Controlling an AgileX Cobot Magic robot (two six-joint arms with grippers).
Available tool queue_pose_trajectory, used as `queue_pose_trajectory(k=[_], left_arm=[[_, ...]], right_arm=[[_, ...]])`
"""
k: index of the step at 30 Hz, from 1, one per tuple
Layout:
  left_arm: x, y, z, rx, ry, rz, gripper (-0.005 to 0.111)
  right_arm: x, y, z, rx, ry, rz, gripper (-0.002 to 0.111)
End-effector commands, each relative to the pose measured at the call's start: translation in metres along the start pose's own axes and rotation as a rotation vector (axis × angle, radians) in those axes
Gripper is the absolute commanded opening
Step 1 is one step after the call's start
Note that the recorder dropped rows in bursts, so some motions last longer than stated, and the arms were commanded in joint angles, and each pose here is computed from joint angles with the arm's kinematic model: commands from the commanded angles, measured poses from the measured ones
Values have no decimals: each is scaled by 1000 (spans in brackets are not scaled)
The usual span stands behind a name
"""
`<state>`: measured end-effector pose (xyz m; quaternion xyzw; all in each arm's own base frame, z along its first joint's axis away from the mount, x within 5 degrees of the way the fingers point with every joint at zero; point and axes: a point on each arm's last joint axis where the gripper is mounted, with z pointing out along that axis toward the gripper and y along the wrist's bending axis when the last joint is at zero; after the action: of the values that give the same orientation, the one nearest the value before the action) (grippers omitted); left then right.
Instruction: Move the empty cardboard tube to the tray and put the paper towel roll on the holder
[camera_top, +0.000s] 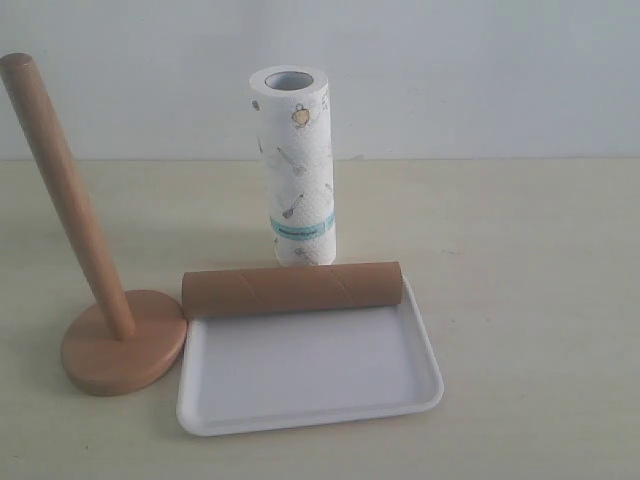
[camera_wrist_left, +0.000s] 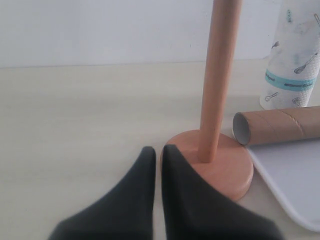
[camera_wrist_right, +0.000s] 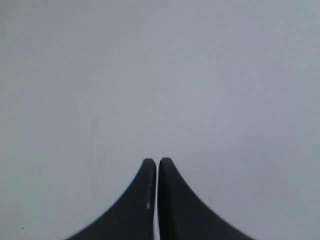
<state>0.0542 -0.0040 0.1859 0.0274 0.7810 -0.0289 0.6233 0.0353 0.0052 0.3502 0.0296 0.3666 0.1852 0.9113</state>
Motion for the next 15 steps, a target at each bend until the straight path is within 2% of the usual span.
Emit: queue_pose_trajectory(k=[1, 3, 8, 15], left_arm=[[1, 0, 0, -4, -1, 10, 4], [1, 0, 0, -4, -1, 10, 4], [1, 0, 0, -4, -1, 10, 4], [1, 0, 0, -4, -1, 10, 4]], right_arm=[[14, -3, 50, 33, 187, 30, 1], [33, -7, 64, 44, 297, 41, 1], [103, -19, 78, -8, 619, -35, 1], [190, -39, 68, 41, 986, 92, 1]])
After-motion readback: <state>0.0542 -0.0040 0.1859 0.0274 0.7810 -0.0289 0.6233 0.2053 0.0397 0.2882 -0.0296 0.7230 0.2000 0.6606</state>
